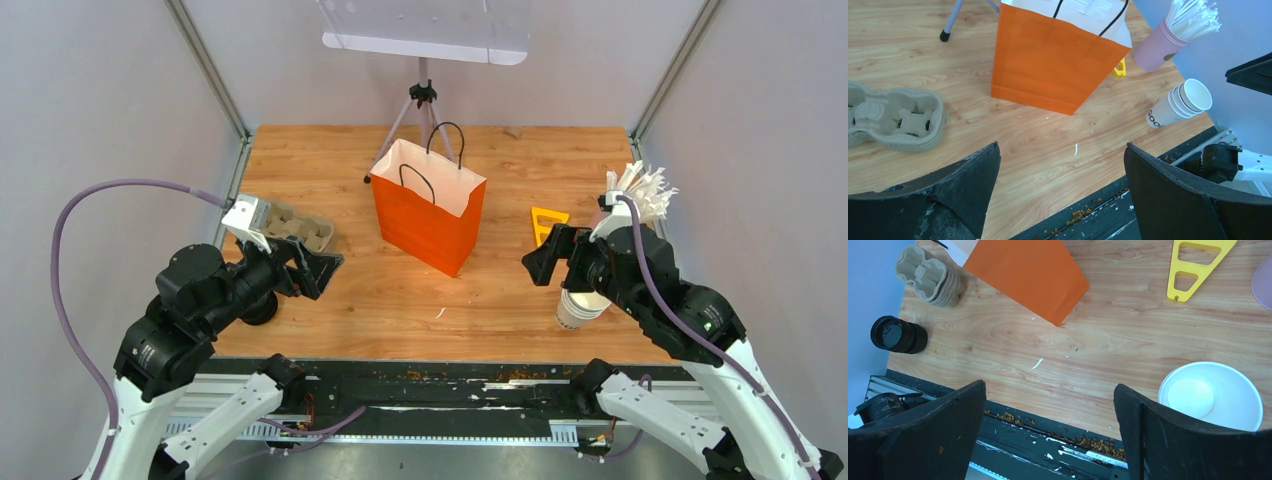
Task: Pack the takeout coffee
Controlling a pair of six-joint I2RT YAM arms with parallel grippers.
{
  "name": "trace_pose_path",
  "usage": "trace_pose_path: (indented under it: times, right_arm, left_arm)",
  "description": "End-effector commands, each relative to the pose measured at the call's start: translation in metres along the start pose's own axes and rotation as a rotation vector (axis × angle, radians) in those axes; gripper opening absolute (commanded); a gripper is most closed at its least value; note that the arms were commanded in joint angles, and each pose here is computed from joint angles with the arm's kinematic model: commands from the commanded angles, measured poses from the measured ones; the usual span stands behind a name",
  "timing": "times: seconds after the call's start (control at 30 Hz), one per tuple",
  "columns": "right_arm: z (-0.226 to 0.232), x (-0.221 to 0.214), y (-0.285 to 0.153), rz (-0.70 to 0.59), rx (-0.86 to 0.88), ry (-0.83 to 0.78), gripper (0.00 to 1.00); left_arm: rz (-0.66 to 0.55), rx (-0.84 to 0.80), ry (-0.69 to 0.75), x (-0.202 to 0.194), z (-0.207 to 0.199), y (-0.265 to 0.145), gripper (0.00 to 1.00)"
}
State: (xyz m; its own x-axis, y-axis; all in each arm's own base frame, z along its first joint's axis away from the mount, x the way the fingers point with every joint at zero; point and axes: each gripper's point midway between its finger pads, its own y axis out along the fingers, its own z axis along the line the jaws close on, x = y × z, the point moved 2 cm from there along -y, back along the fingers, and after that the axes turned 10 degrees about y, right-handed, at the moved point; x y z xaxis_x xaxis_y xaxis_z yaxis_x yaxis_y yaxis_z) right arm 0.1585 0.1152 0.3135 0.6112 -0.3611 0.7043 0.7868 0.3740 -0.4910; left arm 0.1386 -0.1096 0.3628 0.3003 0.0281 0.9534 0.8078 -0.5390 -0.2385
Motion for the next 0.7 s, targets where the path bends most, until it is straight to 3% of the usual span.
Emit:
trace_pose_path:
  times: [0.0,0.5,0.67]
  right_arm:
    - [0.002,0.001,-0.001,-0.011,0.005,0.024,0.99]
    - [-0.022,0.001,0.001,-0.063,-0.133,0.11,0.99]
    - [-0.046,-0.009,0.013,-0.024,-0.279,0.037,0.96]
  left_arm:
    - [-0.034,-0.008,0.021,0.008,-0.001,-0.003,1.0]
    - [-0.021,-0.005,0.08,-0.002,0.003,0.003,1.0]
    - [-0.02,-0.052,0.114,-0.014,0.0,0.013,1.0]
